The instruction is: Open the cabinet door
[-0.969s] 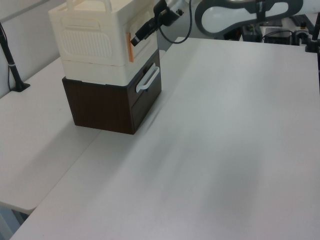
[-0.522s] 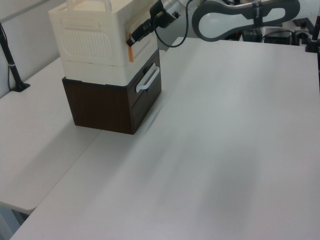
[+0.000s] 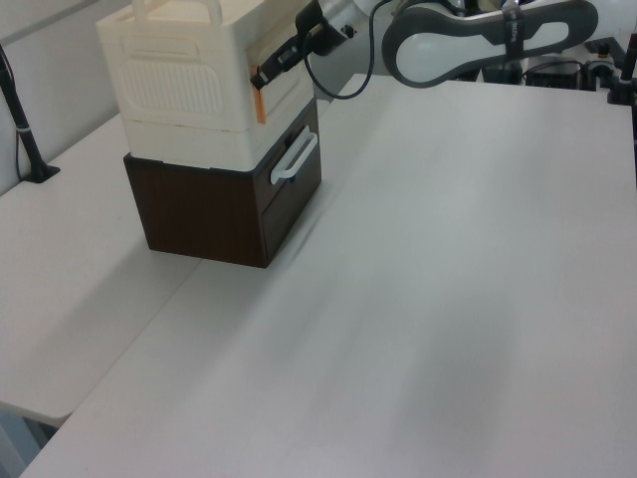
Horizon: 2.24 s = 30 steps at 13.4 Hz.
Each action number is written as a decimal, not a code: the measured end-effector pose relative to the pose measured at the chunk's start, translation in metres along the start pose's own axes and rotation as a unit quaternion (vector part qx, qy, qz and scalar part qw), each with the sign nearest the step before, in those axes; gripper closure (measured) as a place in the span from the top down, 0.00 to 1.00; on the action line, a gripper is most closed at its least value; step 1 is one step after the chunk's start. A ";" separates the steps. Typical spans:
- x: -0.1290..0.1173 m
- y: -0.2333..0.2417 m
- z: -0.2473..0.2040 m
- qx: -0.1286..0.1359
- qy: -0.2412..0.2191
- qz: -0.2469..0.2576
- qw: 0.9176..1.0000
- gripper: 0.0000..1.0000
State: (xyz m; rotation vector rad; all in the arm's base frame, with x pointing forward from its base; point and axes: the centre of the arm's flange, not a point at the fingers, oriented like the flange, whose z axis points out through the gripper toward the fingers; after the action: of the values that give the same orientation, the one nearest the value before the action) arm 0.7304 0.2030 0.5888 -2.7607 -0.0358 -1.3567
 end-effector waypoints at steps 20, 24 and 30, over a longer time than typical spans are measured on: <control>-0.006 -0.003 0.009 -0.008 0.002 -0.014 1.000 0.14; -0.008 -0.002 0.008 -0.008 -0.002 -0.014 1.000 0.14; -0.015 0.010 -0.023 0.000 -0.052 -0.027 0.998 0.14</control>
State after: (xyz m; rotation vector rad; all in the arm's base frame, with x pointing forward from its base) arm 0.7038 0.1918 0.5903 -2.8478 -0.1179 -1.2229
